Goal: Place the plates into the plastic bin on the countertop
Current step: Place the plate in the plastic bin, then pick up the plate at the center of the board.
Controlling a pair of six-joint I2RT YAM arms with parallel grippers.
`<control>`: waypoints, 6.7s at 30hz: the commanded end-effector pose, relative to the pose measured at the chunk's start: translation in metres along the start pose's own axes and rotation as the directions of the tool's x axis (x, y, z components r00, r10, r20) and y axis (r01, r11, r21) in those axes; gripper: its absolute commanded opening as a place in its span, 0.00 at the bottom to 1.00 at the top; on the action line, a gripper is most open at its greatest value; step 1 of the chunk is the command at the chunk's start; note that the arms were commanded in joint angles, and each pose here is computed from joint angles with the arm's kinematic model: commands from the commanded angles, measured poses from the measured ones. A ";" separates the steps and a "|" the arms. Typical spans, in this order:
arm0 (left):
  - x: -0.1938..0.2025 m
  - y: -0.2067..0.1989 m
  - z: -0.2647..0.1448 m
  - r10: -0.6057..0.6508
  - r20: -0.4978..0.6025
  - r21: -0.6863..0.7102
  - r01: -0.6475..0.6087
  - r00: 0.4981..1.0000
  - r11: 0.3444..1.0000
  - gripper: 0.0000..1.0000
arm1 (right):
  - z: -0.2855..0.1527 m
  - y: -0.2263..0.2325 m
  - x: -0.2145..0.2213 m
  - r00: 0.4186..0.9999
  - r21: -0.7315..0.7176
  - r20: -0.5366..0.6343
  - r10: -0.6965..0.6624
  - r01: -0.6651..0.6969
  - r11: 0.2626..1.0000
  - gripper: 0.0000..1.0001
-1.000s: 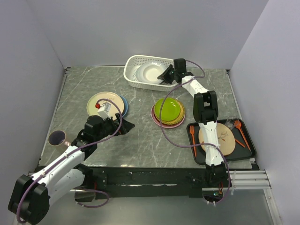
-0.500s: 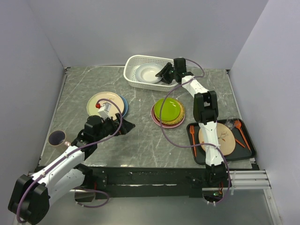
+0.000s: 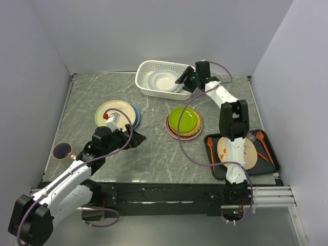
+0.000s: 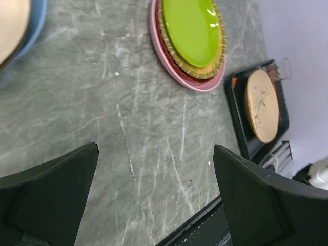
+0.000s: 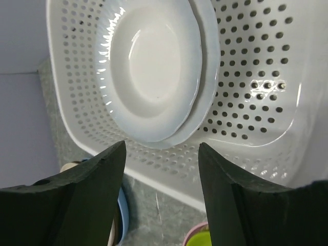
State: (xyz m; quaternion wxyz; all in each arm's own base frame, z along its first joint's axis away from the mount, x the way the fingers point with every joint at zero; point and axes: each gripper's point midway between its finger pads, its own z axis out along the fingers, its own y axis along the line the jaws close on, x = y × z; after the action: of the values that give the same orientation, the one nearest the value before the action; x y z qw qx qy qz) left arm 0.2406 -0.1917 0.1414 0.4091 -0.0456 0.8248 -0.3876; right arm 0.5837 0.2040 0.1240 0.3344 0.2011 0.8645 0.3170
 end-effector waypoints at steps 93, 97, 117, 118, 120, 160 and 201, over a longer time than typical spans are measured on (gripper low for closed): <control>-0.098 0.204 -0.003 -0.277 0.315 -0.397 0.391 0.908 0.831 0.20 | -0.147 0.040 0.222 0.948 -0.375 -0.223 -0.229 0.133 0.918 0.60; -0.090 0.204 0.001 -0.291 0.293 -0.375 0.389 0.911 0.841 0.03 | -0.142 0.048 0.234 0.942 -0.390 -0.242 -0.233 0.125 0.912 0.60; -0.085 0.192 -0.006 -0.267 0.272 -0.354 0.354 0.925 0.866 0.01 | -0.104 0.103 0.273 0.924 -0.529 -0.338 -0.181 -0.028 0.848 0.60; -0.083 0.191 -0.006 -0.268 0.269 -0.353 0.354 0.925 0.866 0.01 | -0.100 0.103 0.279 0.920 -0.526 -0.348 -0.179 -0.034 0.850 0.60; -0.083 0.194 -0.006 -0.260 0.267 -0.366 0.347 0.928 0.863 0.01 | -0.096 0.112 0.277 0.924 -0.536 -0.341 -0.174 -0.039 0.843 0.60; -0.064 0.179 -0.014 -0.276 0.237 -0.325 0.344 0.931 0.881 0.01 | -0.043 0.121 0.292 0.917 -0.490 -0.396 -0.045 -0.170 0.855 0.58; -0.059 0.183 -0.017 -0.261 0.223 -0.351 0.327 0.939 0.877 0.01 | -0.053 0.135 0.291 0.922 -0.539 -0.380 -0.074 -0.156 0.828 0.51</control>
State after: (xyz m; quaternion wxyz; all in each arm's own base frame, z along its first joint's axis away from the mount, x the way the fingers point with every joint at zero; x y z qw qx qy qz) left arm 0.3180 -0.0224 0.0668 0.4001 -0.3312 0.8107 -0.2703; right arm 0.3615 0.4257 0.0860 0.1795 0.0717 0.8100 0.5537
